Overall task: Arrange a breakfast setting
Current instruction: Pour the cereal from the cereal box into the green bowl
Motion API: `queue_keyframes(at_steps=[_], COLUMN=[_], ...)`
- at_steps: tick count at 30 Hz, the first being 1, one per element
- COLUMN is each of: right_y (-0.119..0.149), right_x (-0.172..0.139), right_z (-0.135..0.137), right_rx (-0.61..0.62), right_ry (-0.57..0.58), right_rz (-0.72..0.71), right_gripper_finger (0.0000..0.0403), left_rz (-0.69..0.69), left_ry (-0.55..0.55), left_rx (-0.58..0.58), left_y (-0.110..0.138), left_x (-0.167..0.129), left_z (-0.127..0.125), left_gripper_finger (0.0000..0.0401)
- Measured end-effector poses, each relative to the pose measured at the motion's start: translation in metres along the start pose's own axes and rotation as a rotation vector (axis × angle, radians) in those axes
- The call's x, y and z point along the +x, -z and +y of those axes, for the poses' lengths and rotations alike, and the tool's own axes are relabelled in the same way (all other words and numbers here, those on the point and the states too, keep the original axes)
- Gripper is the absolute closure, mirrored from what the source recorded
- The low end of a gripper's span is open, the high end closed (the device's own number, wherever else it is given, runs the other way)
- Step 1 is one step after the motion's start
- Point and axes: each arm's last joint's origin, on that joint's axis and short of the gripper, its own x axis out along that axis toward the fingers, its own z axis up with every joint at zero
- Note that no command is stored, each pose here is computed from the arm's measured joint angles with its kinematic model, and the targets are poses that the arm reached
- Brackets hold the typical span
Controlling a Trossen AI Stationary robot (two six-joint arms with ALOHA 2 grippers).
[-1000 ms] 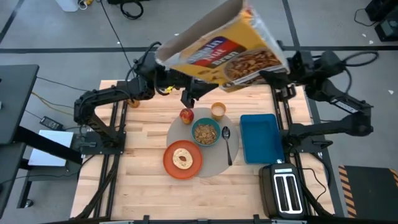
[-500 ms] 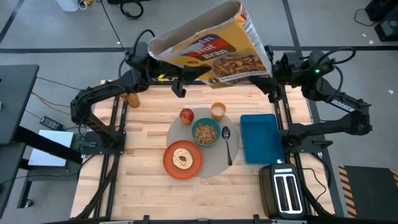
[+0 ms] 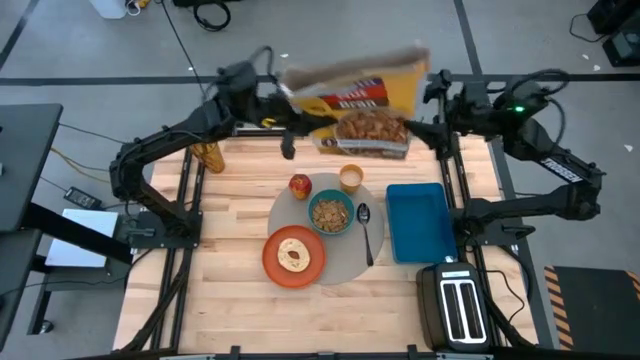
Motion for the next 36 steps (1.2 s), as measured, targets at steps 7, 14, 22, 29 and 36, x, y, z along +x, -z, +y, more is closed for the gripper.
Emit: queue_keyframes(at_steps=[7, 14, 22, 29, 36], right_y=[0.018, 0.025, 0.027, 0.032, 0.066], right_x=[0.023, 0.034, 0.035, 0.028, -0.012], right_z=[-0.008, -0.013, -0.015, -0.017, -0.018], right_rx=[0.047, 0.106, 0.089, 0.024, -0.09], right_ry=[-0.027, 0.015, 0.044, 0.116, 0.458], right_rz=[0.068, 0.075, 0.087, 0.165, 0.287], right_gripper_finger=[0.0055, 0.0119, 0.0295, 0.0389, 0.0386], left_rz=[0.156, 0.213, 0.212, 0.285, 0.504], left_ry=[-0.008, -0.022, -0.067, -0.145, -0.312], left_rx=[-0.011, -0.011, -0.046, -0.08, -0.151], left_y=[0.035, 0.042, 0.037, 0.028, 0.017], left_x=[0.025, 0.025, 0.014, -0.015, -0.074], left_z=[-0.003, -0.002, 0.008, 0.016, 0.008], left_gripper_finger=[0.0385, 0.0364, 0.0299, 0.0207, 0.0162])
